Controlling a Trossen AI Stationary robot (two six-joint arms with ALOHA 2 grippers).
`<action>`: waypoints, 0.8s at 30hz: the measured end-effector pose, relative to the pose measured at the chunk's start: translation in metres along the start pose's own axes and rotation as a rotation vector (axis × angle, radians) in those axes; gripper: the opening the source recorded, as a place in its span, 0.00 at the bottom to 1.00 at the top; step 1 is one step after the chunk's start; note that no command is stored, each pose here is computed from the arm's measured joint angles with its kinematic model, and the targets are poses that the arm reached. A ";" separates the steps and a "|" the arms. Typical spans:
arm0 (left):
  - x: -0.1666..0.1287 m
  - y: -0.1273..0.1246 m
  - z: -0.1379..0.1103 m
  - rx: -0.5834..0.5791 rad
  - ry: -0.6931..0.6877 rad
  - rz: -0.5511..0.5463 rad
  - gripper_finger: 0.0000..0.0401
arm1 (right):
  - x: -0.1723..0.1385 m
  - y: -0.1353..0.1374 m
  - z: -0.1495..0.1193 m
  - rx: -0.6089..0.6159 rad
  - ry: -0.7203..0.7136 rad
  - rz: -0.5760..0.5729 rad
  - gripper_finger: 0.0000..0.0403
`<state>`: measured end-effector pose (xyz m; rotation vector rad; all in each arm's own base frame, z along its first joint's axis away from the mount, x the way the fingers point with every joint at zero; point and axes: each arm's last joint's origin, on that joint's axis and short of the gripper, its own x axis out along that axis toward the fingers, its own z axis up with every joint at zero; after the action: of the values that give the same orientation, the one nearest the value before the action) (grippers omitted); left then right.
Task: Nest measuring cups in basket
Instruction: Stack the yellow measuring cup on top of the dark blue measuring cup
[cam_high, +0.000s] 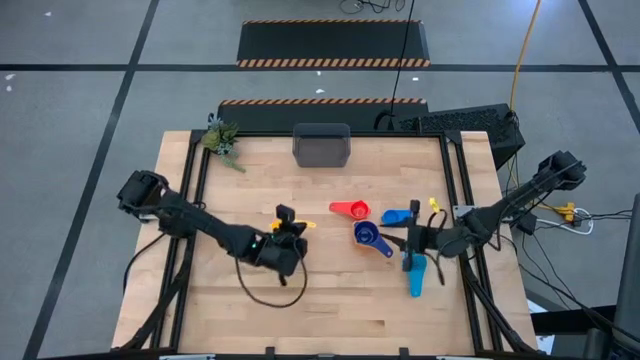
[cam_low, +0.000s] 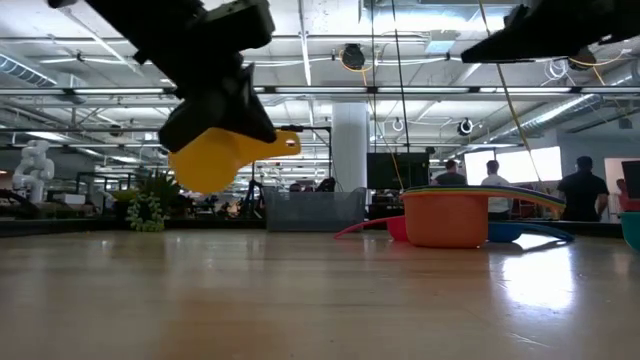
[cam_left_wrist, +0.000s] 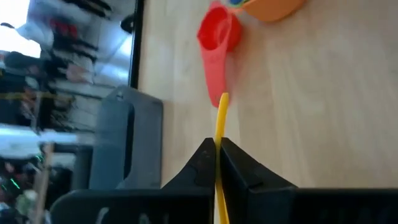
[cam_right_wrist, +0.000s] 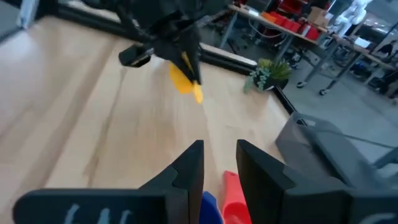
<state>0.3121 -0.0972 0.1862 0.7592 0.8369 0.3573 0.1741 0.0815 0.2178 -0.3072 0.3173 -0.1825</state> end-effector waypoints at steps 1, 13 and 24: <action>0.003 0.004 0.001 -0.027 0.003 -0.007 0.02 | 0.003 0.003 0.004 -0.025 0.015 0.001 0.21; 0.015 0.028 0.019 -0.339 -0.086 -0.051 0.02 | 0.052 0.039 0.023 -0.251 0.145 -0.094 0.28; -0.003 0.023 0.043 -0.290 -0.305 -0.046 0.02 | 0.070 0.040 0.036 -0.117 0.047 -0.134 0.47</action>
<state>0.3434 -0.1030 0.2236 0.5063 0.5000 0.3045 0.2571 0.1132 0.2183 -0.4411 0.3545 -0.3036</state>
